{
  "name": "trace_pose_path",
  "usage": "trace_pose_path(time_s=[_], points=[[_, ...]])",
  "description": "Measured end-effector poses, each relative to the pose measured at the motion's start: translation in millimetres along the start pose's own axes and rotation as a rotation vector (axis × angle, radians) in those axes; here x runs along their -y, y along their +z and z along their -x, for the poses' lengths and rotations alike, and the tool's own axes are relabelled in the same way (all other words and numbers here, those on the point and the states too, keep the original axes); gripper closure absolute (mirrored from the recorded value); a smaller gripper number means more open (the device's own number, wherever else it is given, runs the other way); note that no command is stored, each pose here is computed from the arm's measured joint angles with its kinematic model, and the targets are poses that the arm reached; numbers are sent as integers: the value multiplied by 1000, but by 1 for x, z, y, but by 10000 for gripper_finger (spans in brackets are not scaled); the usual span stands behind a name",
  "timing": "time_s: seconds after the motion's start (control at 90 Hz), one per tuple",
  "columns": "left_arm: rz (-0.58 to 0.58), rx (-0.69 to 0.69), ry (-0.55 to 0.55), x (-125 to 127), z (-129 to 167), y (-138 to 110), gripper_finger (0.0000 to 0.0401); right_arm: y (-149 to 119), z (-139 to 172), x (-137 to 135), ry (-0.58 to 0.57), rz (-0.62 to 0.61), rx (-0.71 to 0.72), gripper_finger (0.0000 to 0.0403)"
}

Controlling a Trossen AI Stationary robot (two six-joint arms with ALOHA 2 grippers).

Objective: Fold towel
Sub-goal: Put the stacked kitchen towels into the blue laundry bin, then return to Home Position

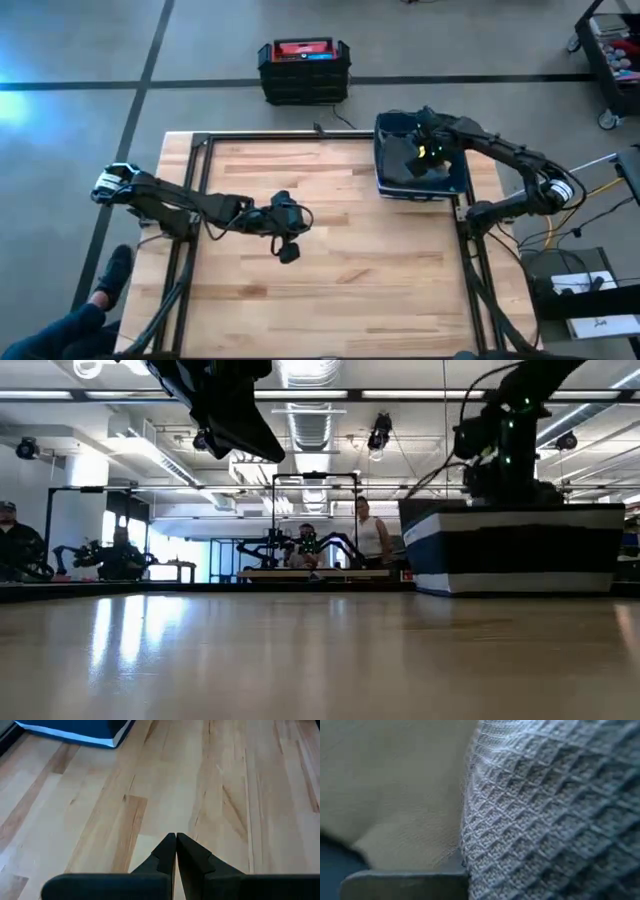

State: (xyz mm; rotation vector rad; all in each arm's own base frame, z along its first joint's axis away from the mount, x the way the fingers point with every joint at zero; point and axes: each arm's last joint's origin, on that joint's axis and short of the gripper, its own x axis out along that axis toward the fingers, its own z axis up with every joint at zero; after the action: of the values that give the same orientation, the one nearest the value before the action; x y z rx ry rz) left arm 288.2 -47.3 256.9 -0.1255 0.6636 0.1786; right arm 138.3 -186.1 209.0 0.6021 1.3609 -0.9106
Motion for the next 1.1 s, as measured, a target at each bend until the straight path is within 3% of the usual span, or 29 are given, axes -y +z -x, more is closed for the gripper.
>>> trace_pose_path(time_s=[0.189, 0.422, 0.589, 0.767, 0.822, 0.9, 1.0, 1.1], points=[[0, 0, 0, 0, 0, 0, 401, -2, -10, -1, -35, -2, 29, 354], [0, 1, 0, 0, 0, 0, 401, 4, -5, 0, -38, -27, 53, 240], [0, 1, 0, 0, 0, 0, 401, 18, 38, 7, -60, -39, 94, 163], [-40, 9, -3, 0, 3, 1, 401, 28, 92, 14, -42, -47, 147, 117], [-67, 14, -4, -1, 4, 2, 401, 27, 104, 13, 31, -42, 172, 110], [-93, 23, -4, -2, 7, 4, 401, 25, 117, 5, 230, -6, 256, 105], [-139, 61, -2, -4, 16, 8, 401, 19, 131, -16, 498, 122, 473, 108], [-160, 142, 2, -11, 30, 10, 401, 4, 134, -42, 662, 278, 709, 126]])
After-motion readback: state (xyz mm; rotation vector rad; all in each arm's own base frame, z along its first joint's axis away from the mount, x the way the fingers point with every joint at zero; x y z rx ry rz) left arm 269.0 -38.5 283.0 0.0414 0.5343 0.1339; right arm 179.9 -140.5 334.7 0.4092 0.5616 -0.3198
